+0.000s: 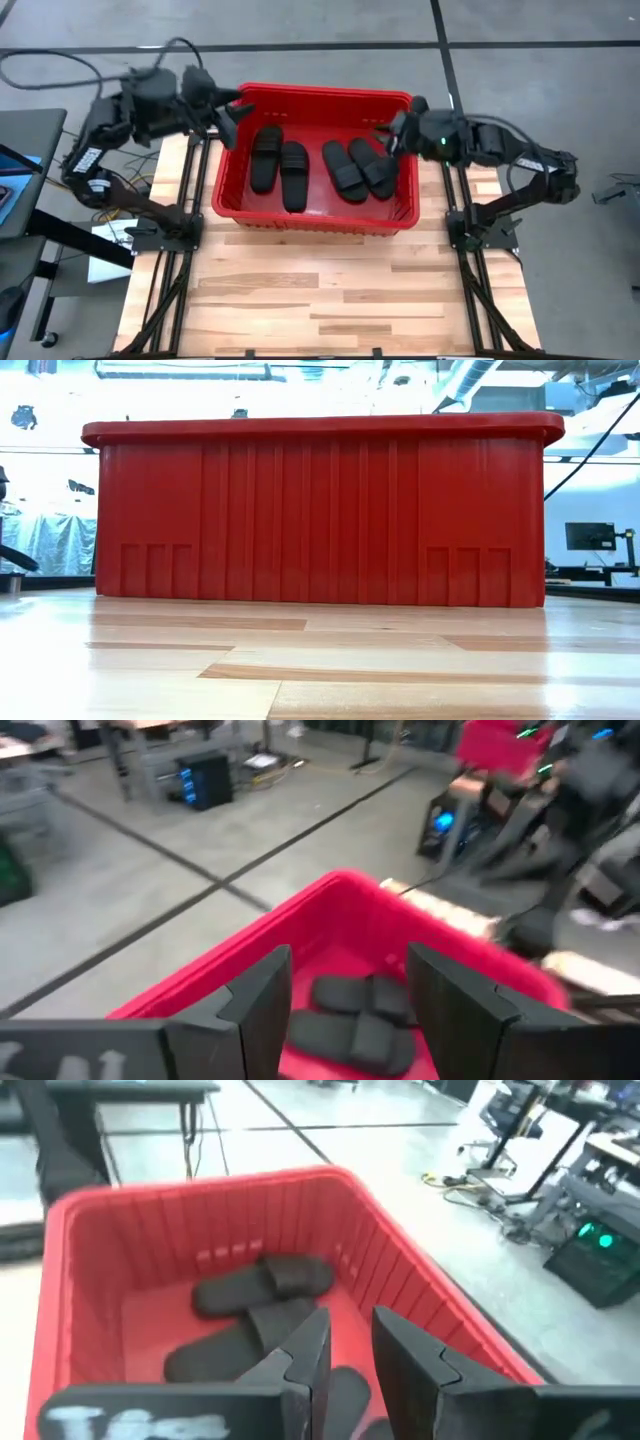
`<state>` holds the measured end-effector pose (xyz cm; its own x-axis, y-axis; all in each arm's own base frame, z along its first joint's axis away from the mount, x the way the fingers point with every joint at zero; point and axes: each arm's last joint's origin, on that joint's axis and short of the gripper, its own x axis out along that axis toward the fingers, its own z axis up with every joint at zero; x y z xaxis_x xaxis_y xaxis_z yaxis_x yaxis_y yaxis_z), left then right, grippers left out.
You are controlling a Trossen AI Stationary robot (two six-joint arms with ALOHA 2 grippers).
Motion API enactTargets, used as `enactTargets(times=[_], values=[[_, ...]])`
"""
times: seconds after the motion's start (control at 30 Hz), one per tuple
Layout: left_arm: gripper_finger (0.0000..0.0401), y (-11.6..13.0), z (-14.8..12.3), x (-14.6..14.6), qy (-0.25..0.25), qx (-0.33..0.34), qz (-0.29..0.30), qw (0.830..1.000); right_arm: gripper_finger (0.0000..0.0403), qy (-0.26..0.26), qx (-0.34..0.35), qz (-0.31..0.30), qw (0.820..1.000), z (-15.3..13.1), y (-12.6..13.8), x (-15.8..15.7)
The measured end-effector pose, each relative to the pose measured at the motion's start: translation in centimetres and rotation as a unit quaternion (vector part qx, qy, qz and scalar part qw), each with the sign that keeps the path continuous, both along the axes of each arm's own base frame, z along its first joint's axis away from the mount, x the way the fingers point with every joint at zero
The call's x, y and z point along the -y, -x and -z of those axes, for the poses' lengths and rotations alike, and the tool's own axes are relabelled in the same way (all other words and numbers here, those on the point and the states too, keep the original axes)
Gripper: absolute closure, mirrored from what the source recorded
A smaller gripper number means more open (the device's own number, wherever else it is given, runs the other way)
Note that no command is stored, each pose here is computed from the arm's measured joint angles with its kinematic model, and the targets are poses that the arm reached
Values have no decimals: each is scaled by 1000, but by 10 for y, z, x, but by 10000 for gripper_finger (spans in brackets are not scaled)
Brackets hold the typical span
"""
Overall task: Pick and place slides into bin
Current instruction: Adjust the black slides in the red organizer bin
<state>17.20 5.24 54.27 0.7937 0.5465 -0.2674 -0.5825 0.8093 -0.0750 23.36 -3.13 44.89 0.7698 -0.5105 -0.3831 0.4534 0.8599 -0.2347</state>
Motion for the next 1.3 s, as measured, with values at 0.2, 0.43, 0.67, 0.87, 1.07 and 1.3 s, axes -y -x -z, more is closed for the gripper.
enactTargets(times=[0.2,0.43,0.67,0.87,1.07,1.3], values=[[214,-3,43,7,-3,-21,-7,1000,333,-24,-47,11,999,-15,-23,31],[214,32,69,16,-18,-16,42,999,333,-85,-188,32,978,10,-68,77],[214,66,72,23,-65,-14,64,996,333,-211,-324,25,922,56,-92,118],[214,81,70,26,-84,-10,76,993,333,-290,-370,29,882,95,-106,149],[214,85,70,27,-89,-8,77,993,333,-327,-385,65,860,124,-113,173],[214,84,73,27,-87,-27,78,993,333,-355,-404,101,837,156,-122,190]])
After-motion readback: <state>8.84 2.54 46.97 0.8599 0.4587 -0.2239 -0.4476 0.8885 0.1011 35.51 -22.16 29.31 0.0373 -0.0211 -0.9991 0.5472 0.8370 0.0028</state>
